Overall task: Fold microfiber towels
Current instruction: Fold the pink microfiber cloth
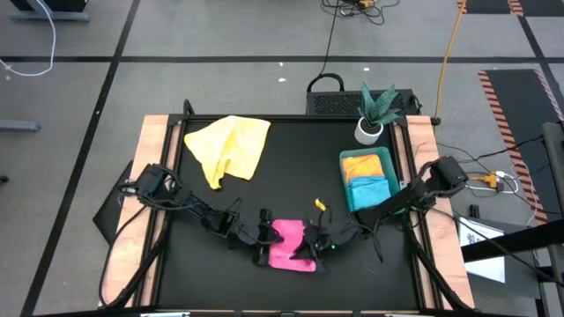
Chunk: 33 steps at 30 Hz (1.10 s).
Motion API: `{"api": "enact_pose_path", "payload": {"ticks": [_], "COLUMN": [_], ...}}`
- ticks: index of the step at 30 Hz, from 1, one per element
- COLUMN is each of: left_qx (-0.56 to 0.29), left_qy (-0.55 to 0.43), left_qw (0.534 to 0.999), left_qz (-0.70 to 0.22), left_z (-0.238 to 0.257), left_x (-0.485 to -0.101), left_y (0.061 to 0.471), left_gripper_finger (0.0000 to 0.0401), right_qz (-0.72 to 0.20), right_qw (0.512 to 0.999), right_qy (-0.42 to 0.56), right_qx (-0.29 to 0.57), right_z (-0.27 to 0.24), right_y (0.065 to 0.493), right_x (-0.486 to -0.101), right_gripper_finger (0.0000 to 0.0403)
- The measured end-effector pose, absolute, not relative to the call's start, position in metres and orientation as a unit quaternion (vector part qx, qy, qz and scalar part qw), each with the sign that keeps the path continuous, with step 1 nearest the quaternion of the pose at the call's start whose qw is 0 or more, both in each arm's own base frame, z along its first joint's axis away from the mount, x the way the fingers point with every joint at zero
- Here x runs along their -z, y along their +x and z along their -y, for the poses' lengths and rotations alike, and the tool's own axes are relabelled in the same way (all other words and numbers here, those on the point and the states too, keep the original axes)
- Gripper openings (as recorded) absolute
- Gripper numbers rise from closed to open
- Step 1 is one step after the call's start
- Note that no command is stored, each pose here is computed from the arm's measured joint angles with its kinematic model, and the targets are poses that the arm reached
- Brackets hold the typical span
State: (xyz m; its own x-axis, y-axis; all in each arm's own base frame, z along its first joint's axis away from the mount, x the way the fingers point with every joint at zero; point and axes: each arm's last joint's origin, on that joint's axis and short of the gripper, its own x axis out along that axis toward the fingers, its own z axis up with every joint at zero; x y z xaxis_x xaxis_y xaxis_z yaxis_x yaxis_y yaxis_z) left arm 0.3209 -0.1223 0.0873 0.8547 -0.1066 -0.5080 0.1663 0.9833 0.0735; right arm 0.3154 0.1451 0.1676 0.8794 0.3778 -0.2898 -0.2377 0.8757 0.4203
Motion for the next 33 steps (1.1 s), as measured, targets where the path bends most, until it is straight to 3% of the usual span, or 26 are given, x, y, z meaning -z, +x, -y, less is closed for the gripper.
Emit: {"api": "enact_pose_path", "payload": {"ticks": [5, 11, 33], "left_qx": [0.054, 0.025, -0.048], "left_qy": [0.073, 0.098, 0.126], "left_qw": [0.957, 0.946, 0.927], "left_qz": [-0.275, -0.307, -0.349], "left_z": [0.127, 0.127, 0.128], "left_x": [-0.097, -0.099, -0.127], "left_y": [0.314, 0.307, 0.282], "left_gripper_finger": [0.0013, 0.0004, 0.0006], "right_qz": [-0.220, -0.243, -0.310], "right_qw": [0.955, 0.951, 0.931], "right_qy": [0.182, 0.186, 0.193], "right_qx": [-0.081, -0.044, -0.020], "right_z": [-0.121, -0.101, -0.077], "right_y": [0.318, 0.322, 0.332], "right_x": [-0.166, -0.161, -0.120], "right_gripper_finger": [0.0002, 0.0002, 0.0002]}}
